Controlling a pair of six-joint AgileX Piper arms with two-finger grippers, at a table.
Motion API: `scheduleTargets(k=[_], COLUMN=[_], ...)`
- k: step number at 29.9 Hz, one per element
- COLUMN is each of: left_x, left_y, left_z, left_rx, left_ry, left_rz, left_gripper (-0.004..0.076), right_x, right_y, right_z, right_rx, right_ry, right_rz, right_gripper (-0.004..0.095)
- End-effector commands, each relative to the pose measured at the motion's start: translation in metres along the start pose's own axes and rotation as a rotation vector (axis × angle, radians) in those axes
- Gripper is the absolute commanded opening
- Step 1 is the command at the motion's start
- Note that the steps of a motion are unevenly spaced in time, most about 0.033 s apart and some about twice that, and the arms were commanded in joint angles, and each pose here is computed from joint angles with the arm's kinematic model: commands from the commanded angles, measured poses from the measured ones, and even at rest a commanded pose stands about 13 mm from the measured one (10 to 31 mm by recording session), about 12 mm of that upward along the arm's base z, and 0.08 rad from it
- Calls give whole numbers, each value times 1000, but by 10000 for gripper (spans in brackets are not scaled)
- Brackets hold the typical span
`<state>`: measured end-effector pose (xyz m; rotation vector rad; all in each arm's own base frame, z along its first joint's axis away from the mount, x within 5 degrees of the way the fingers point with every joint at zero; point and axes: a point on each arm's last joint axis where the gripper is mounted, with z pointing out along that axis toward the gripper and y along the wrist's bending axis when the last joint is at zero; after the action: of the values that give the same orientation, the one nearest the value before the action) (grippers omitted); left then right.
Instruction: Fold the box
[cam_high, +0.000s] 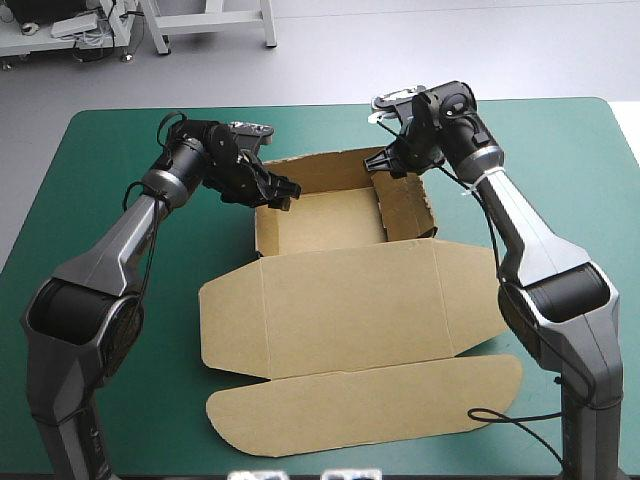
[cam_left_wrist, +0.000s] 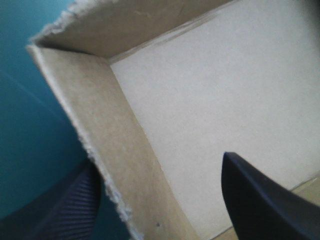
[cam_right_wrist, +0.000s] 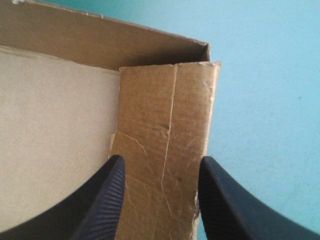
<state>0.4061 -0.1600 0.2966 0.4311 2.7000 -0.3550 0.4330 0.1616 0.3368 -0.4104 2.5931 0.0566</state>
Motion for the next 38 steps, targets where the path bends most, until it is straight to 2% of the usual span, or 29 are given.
scheduleTargets(k=[1,7,12,14,18,21,22,23,27,31,35,38], left_x=[-10,-12,-14,-12,-1,11,17,21,44,71,94,113], left_y=[-11,-10,-16,-18,-22,-27,-29,-30,-37,-47,-52,-50], left_z=[-52,-80,-114,-132,-170,-202,-216,-225,-268,-308,-323,-320], left_rx=[-11,-75,-74,-82,-98,-98,-100,-101,-88,-38,1,0], left_ry=[-106,-80,-175,-218,-299,-367,-397,-418,-517,-611,-635,-599], left_rz=[29,61,70,77,90,106,121,133,144,158,200,201], left_gripper=[491,491,482,443,288,113,32,-10,-9,-9,-9,-9], right_x=[-9,-8,-5,-4,-1,1,1,1,1,3,4,3], right_y=[-4,-6,-8,-9,-13,-20,-22,-25,-34,-45,-45,-43], right_z=[-56,-79,-105,-117,-135,-140,-140,-140,-136,-122,-99,-75], right_rx=[5,4,6,5,7,8,-10,-21,-57,-43,-96,-114], right_ry=[-138,-182,-233,-256,-291,-300,-299,-298,-285,-246,-183,-132], right_rz=[-7,-2,1,4,19,56,83,96,136,148,137,135], right_gripper=[432,432,432,432,432,432,431,431,428,428,428,428])
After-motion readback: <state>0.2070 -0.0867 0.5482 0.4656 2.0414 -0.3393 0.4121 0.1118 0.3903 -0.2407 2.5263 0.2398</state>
